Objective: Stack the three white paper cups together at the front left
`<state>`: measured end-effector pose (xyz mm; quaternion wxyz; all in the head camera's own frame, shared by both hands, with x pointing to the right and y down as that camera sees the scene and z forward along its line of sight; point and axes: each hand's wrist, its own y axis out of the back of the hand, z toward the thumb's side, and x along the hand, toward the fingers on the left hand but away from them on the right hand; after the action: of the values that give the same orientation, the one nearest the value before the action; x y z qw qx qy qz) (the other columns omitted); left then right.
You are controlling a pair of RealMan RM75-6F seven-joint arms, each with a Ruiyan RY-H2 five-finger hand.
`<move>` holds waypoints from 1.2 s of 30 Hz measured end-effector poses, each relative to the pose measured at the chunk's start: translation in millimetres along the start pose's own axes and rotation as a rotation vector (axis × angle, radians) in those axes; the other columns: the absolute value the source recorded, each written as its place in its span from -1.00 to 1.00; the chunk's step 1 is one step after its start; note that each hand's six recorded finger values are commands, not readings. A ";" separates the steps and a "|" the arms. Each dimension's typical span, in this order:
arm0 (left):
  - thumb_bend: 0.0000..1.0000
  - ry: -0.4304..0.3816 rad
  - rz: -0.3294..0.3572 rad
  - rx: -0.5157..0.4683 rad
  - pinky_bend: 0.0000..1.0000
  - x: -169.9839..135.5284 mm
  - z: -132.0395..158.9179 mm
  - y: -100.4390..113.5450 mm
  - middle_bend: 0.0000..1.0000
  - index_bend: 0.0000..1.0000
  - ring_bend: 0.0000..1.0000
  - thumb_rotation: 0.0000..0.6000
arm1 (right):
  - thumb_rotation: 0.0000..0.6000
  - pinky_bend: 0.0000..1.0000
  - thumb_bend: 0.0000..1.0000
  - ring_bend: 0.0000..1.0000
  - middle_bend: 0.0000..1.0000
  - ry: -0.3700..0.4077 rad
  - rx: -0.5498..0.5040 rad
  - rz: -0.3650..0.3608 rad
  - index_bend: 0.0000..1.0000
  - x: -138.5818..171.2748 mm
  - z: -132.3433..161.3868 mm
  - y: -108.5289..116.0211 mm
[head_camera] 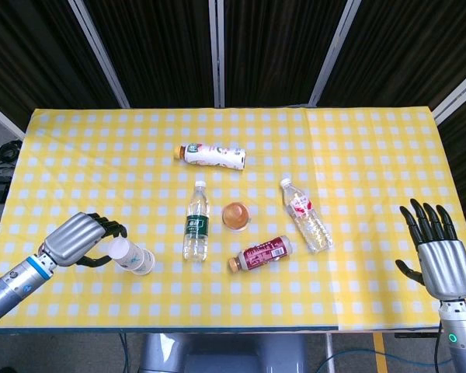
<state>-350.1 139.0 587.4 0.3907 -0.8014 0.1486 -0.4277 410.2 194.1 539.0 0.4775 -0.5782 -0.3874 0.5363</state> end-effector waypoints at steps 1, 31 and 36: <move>-0.38 -0.003 -0.002 0.003 -0.05 1.2 1.2 -2.0 -0.04 -0.03 -0.07 1.00 | 1.00 -1.00 -1.00 -1.00 -1.00 0.000 0.000 0.001 -1.00 -0.1 0.0 -0.2; -0.53 0.012 -0.092 0.105 -0.28 16.0 6.0 -60.2 -0.72 -0.69 -0.65 1.00 | 1.00 -1.00 -1.00 -1.00 -1.00 0.002 -0.005 -0.003 -1.00 1.2 0.1 2.0; -0.71 0.017 -0.079 0.085 -0.82 10.1 3.9 -56.4 -1.00 -1.00 -1.00 1.00 | 1.00 -1.00 -1.00 -1.00 -1.00 0.003 -0.009 -0.007 -1.00 1.8 -0.1 3.4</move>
<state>-346.4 171.7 634.4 0.4062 -0.7857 0.1018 -0.4554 410.3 195.0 535.2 0.4773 -0.5796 -0.3912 0.5321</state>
